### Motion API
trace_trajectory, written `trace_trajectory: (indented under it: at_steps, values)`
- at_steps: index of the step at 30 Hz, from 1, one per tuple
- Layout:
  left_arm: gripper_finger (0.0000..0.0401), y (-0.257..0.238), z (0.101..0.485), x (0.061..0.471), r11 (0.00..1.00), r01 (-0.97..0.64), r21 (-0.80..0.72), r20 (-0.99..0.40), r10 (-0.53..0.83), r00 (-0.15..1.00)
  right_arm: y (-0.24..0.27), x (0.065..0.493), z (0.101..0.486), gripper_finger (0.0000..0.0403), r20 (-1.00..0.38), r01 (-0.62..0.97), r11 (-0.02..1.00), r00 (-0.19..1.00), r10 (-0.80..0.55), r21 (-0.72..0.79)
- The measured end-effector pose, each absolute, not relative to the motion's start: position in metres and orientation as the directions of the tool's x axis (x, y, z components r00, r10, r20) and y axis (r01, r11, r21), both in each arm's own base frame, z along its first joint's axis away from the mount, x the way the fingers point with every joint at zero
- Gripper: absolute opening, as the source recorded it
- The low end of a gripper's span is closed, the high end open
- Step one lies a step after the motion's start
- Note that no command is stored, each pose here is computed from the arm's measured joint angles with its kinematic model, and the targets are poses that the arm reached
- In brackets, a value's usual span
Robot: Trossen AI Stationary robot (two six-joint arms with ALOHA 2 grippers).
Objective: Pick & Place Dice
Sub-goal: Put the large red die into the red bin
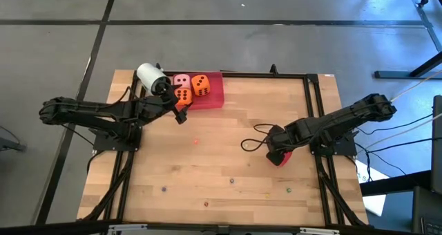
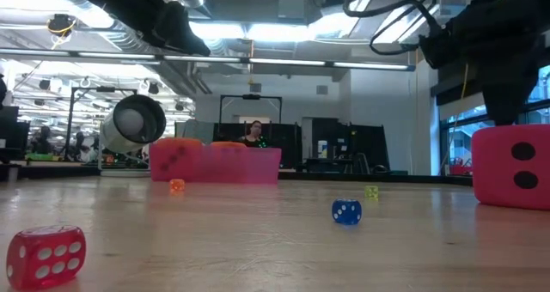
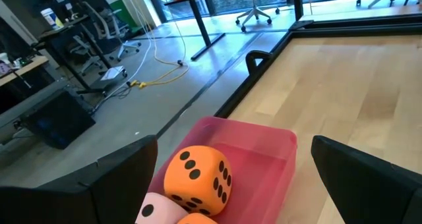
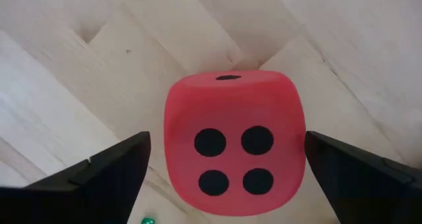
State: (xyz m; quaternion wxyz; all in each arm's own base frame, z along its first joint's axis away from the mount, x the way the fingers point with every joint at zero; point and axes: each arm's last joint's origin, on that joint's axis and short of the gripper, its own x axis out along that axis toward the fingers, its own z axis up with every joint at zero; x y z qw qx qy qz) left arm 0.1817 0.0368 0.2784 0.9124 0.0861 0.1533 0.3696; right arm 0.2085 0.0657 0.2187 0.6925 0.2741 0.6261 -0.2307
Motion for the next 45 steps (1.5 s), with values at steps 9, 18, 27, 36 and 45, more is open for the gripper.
trace_trajectory:
  at_steps: [9,18,27,36,45]
  values:
    - [0.0396,0.037,0.278,0.182,0.712,-0.648,0.270,-0.216,0.701,0.680,0.066,0.208,0.219,0.0400,-0.994,0.670,0.737,0.109,0.024,0.091]
    - [0.0396,0.037,0.278,0.182,0.712,-0.647,0.273,-0.219,0.701,0.679,0.071,0.207,0.219,0.0400,-0.994,0.693,0.715,0.107,0.027,0.094]
    - [0.0396,0.037,0.278,0.182,0.712,-0.646,0.274,-0.221,0.701,0.678,0.078,0.201,0.215,0.0400,-0.995,0.717,0.693,0.098,0.004,0.074]
    - [0.0396,0.037,0.278,0.182,0.712,-0.646,0.274,-0.221,0.701,0.678,0.073,0.194,0.203,0.0400,-0.995,0.728,0.685,0.065,-0.075,-0.004]
    - [0.0396,0.037,0.278,0.182,0.713,-0.649,0.266,-0.220,0.700,0.679,0.076,0.200,0.210,0.0400,-0.994,0.710,0.703,0.103,-0.047,0.041]
